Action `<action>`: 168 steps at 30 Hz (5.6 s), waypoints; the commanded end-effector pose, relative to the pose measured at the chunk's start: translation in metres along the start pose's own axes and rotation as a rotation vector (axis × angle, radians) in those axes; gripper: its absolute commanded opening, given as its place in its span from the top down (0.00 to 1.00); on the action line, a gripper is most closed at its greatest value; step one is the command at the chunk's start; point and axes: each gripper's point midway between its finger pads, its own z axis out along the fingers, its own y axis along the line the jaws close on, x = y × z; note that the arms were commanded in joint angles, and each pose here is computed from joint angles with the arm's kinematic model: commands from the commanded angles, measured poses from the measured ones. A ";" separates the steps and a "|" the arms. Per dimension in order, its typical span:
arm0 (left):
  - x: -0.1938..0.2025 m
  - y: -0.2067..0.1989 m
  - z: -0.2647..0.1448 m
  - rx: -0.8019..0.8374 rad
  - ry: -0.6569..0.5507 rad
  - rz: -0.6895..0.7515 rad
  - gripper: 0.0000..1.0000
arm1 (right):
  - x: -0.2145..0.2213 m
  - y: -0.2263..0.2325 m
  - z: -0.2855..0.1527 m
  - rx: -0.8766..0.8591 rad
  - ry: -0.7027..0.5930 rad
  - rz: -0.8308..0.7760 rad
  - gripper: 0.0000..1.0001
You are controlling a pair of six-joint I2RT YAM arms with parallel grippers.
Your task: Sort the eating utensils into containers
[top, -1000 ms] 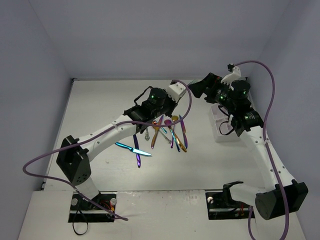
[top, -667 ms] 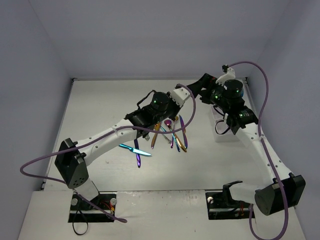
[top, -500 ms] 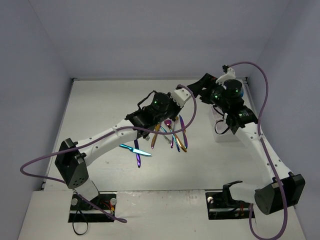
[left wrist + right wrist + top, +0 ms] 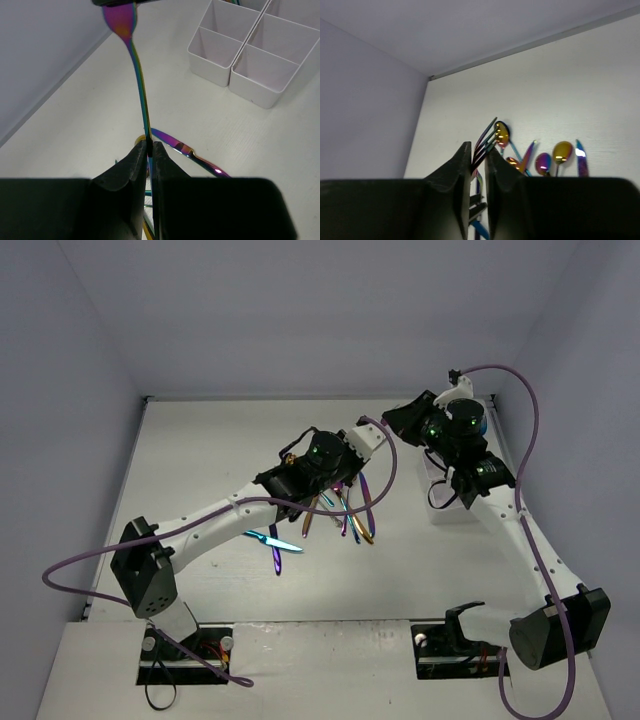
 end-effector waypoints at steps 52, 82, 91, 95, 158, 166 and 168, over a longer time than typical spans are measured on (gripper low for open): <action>0.187 0.106 -0.138 -0.394 0.392 -0.479 0.22 | -0.144 -0.265 0.005 0.759 -0.280 -0.308 0.98; 0.208 0.088 -0.135 -0.364 0.496 -0.608 0.22 | -0.025 -0.115 -0.012 0.315 -0.051 -0.440 0.31; 0.200 0.102 -0.151 -0.369 0.508 -0.519 0.22 | 0.117 -0.107 0.016 0.279 0.285 -0.416 0.31; 0.192 0.115 -0.164 -0.392 0.496 -0.465 0.22 | 0.164 -0.121 0.025 0.341 0.411 -0.418 0.33; 0.202 0.138 -0.176 -0.486 0.452 -0.434 0.22 | -0.003 -0.089 0.072 0.372 0.033 -0.781 1.00; 0.202 0.138 -0.175 -0.488 0.448 -0.433 0.22 | -0.062 -0.120 0.071 0.413 -0.181 -0.797 1.00; 0.203 0.138 -0.175 -0.489 0.453 -0.432 0.22 | -0.070 -0.127 0.073 0.422 -0.212 -0.802 1.00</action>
